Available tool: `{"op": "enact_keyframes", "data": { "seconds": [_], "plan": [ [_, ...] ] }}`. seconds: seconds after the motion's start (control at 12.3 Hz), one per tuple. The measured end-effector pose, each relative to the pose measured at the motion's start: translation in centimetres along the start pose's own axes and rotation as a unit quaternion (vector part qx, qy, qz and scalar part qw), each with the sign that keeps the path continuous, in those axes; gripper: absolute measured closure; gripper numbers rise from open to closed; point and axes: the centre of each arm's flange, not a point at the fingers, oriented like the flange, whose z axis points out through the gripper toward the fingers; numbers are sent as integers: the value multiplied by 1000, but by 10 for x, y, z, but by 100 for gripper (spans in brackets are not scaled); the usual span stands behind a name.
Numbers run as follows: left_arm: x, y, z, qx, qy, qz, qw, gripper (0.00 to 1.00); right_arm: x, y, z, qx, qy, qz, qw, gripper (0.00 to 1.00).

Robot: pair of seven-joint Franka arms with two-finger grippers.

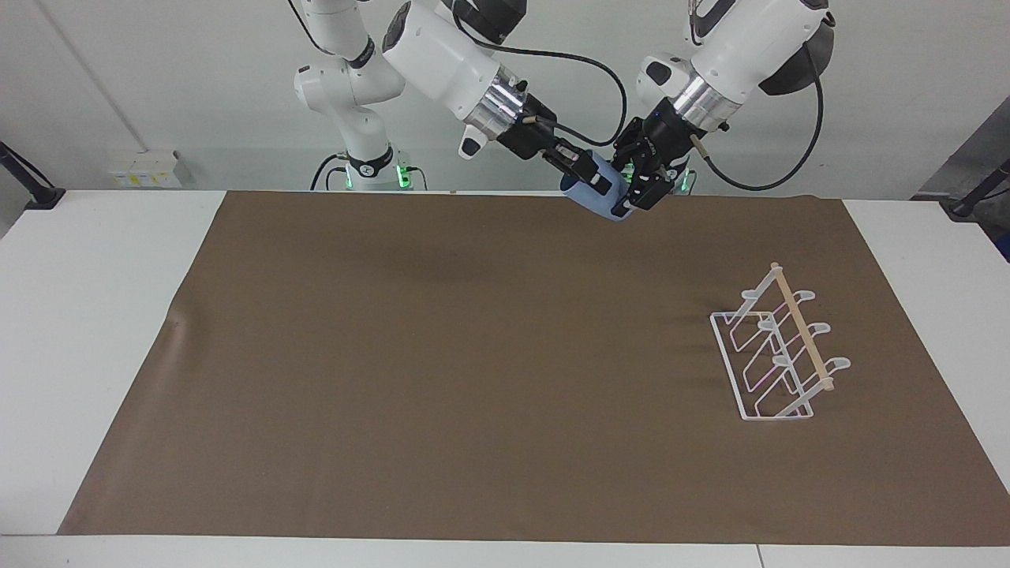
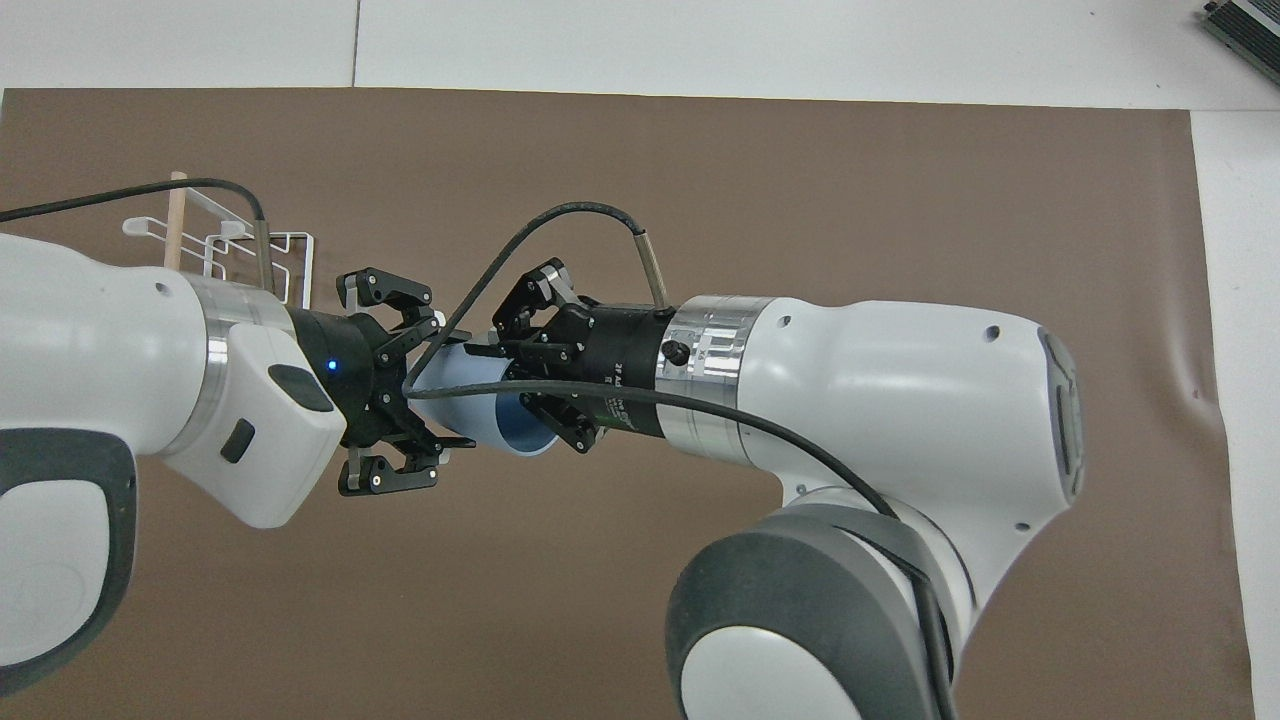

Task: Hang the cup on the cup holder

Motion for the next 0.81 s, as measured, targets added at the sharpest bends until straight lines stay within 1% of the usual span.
{"op": "enact_keyframes", "data": {
  "seconds": [0.16,0.24,0.33,0.41,0.57,0.65,0.81],
  "plan": [
    [0,0,0,0,0,0,1000,21,0,0,0,0,0,0,1000,94],
    [-1,0,1,-2,0,-3,1000,22,0,-1,-1,3,1,0,1000,88],
    [-1,0,1,-2,0,-4,1000,24,0,-1,-1,3,1,0,1000,87],
    [-2,0,1,-3,0,-5,1000,24,0,-1,-1,4,1,0,1000,78],
    [-4,-1,1,-3,0,-7,1000,24,0,-2,-2,5,1,0,1000,54],
    [-4,-1,1,-3,0,-8,1000,24,0,-2,-2,5,1,0,1000,48],
    [-6,-2,0,-2,0,-10,1000,24,0,-2,-2,5,1,0,1000,47]
  ]
}}
